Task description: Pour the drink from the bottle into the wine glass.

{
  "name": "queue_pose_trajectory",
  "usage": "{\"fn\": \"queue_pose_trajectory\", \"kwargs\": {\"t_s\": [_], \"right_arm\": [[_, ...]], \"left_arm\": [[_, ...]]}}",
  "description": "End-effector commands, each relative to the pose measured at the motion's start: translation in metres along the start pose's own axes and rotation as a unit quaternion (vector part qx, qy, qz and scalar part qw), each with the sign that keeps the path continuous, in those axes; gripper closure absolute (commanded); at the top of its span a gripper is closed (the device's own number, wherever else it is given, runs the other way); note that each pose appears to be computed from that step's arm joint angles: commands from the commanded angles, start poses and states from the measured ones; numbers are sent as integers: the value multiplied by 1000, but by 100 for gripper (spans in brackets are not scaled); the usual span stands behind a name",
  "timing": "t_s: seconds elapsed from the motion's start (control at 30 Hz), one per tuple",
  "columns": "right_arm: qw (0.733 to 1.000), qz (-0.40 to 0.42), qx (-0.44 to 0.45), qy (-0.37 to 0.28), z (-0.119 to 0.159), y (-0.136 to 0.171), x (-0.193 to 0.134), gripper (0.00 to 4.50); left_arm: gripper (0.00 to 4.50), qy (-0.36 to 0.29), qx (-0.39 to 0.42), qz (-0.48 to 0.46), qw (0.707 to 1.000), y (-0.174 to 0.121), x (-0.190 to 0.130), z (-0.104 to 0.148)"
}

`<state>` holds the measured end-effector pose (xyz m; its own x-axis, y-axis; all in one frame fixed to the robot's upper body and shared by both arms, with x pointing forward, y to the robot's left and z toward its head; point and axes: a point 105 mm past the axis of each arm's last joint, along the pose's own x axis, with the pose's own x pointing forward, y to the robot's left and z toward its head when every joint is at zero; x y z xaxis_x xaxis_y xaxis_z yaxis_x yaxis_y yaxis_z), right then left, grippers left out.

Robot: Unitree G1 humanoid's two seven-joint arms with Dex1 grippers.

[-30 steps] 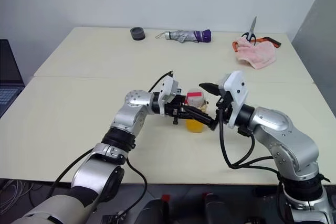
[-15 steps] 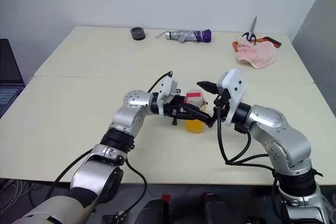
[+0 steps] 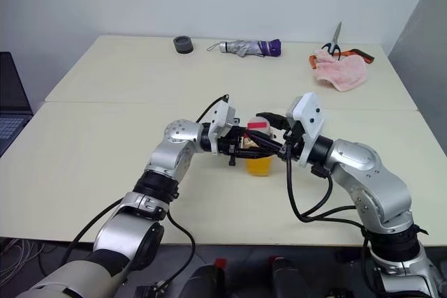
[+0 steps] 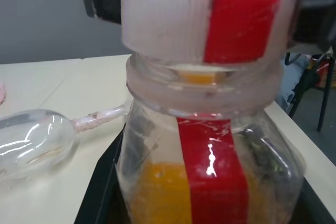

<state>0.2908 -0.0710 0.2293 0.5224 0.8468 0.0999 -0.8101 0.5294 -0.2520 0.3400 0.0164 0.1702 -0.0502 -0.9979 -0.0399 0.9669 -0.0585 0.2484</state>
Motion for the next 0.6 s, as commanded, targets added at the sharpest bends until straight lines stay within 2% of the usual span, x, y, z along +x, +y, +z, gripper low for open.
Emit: {"fn": "queue_pose_trajectory", "kwargs": {"t_s": [0.03,0.13,0.23,0.37,0.47,0.6], "right_arm": [[998,-25,27,-57,19,-5,-6,271],[993,-27,83,-82,22,-3,-11,274],[992,-49,85,-82,23,-8,-20,276],[987,-155,34,-39,15,-40,-56,276],[973,-228,8,22,-10,-57,-91,276],[933,-334,12,135,-72,-75,-143,276]], "left_arm": [[279,-16,31,-8,999,-1,4,14],[279,-17,29,-7,999,-1,4,13],[279,-18,28,-6,999,-2,4,13],[279,-20,28,7,999,-1,0,13],[279,-19,27,19,999,0,-4,13],[279,-16,32,40,999,7,-13,15]]}}
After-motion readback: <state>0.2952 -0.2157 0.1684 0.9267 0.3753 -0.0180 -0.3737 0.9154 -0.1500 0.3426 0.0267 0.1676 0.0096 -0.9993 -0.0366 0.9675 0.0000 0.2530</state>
